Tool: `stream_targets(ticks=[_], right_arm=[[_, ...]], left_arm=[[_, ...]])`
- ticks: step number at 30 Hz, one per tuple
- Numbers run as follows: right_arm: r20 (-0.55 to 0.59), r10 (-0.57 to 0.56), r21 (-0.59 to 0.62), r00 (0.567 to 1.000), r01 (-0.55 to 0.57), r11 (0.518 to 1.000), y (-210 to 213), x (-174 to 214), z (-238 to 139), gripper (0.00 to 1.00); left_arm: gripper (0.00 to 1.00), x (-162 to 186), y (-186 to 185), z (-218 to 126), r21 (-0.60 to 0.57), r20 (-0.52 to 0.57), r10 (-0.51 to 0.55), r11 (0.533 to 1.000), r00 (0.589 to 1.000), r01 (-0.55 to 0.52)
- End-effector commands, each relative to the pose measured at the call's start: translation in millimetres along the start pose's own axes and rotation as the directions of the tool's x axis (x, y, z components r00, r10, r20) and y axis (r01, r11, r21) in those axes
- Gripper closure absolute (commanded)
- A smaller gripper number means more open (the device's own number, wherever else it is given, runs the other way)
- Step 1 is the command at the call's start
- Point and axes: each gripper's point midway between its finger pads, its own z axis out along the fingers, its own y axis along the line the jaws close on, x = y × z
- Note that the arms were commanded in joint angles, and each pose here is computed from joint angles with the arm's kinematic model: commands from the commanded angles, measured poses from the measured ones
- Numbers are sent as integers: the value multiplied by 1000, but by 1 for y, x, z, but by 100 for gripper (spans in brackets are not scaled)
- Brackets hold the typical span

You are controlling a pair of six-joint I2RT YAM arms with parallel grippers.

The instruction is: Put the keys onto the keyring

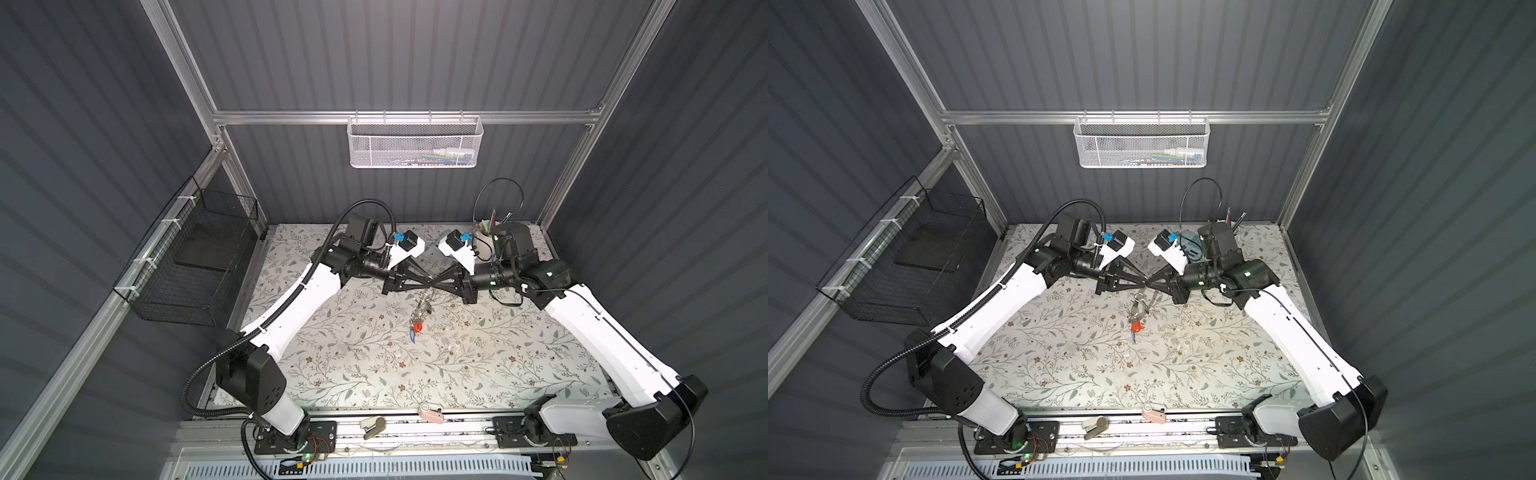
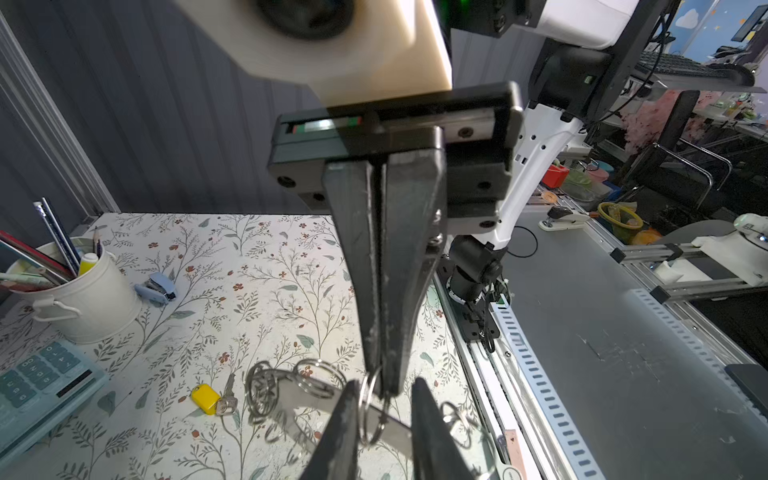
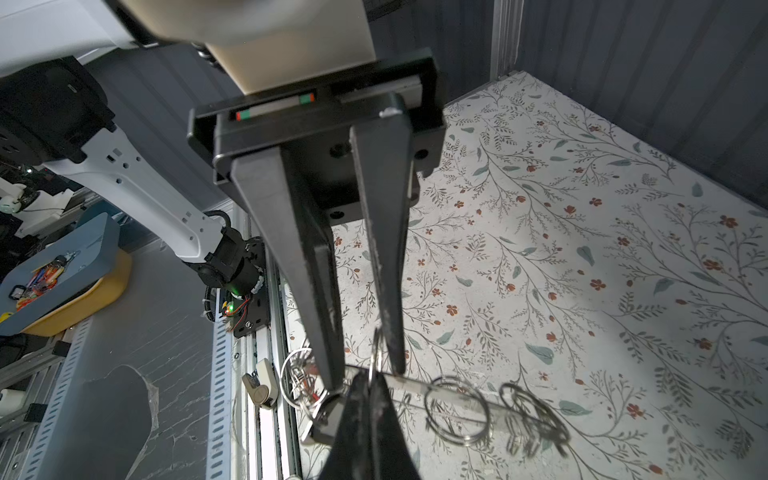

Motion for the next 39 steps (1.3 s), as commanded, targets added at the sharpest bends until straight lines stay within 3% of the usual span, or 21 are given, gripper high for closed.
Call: stream_targets(ticks=[1, 13, 19, 23, 28, 32, 39], right_arm=[[29, -41, 0, 999, 41, 999, 7, -6, -5, 100], [15, -34, 3, 999, 34, 999, 5, -2, -2, 100], [29, -46, 26, 999, 45, 999, 4, -6, -5, 99], [57, -35, 27, 998, 34, 999, 4, -10, -11, 76], [119, -5, 43, 993, 0, 999, 1, -9, -24, 65], [177, 31, 32, 984, -37, 999, -1, -9, -34, 60], [212, 56, -4, 976, -57, 998, -1, -12, -34, 60]], left_arm=[[82, -4, -3, 1, 11, -7, 0, 1000, 1000, 0], [100, -3, -7, 5, 16, -23, -19, 1000, 1000, 19], [100, -2, -9, 7, 15, -11, -32, 999, 999, 32], [100, -9, -8, 6, -16, 38, -43, 999, 998, 44], [100, -17, -3, 3, -74, 109, -45, 996, 993, 53], [100, -28, -2, -1, -104, 187, -56, 992, 981, 76], [100, -40, -4, -7, -147, 308, -58, 983, 950, 108]])
